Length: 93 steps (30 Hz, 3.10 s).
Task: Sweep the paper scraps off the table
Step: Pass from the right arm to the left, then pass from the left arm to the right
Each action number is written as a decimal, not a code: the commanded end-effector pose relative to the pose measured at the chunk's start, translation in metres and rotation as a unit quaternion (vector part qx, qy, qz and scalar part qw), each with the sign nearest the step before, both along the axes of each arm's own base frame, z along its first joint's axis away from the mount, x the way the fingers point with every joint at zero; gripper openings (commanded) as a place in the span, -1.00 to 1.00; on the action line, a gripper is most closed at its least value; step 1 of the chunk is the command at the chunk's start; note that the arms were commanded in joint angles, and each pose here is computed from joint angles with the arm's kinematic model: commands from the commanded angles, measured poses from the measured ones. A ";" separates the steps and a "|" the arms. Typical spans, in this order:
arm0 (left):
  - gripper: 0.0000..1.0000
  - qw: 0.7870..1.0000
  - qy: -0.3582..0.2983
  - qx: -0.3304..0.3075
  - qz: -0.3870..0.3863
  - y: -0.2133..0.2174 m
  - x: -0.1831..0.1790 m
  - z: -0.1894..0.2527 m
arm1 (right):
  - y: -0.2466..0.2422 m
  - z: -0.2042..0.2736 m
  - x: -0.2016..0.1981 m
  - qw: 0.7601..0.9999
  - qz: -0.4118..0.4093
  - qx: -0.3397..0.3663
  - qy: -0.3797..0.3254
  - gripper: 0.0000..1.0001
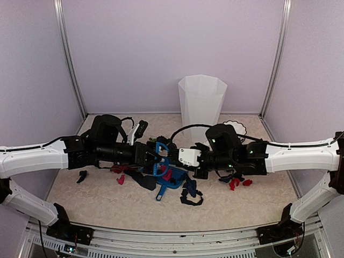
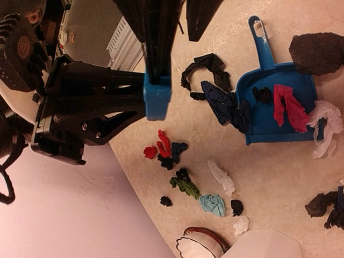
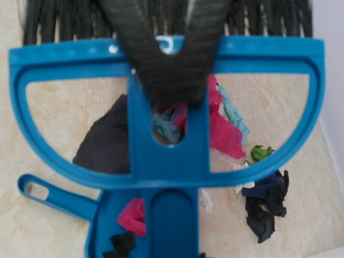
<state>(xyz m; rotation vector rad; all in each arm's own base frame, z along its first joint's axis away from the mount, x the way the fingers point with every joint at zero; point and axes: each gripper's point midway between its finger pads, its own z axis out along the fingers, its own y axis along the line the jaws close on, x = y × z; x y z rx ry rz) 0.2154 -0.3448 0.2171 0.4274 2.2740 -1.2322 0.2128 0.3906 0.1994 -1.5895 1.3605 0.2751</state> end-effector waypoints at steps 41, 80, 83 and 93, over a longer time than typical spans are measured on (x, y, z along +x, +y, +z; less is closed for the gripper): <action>-1.00 0.978 -0.179 -0.089 0.054 0.056 0.008 0.084 | -0.057 0.073 0.021 0.878 -0.133 0.349 0.300 0.73; -1.00 0.936 -0.253 -0.234 -0.064 0.015 -0.038 0.139 | -0.005 0.168 -0.044 0.772 0.133 0.432 0.447 0.61; -1.00 0.937 -0.254 -0.232 -0.059 0.016 -0.037 0.138 | 0.003 0.165 -0.042 0.766 0.132 0.429 0.461 0.47; -1.00 0.940 -0.259 -0.218 -0.049 0.019 -0.035 0.136 | 0.022 0.157 -0.043 0.756 0.140 0.409 0.493 0.01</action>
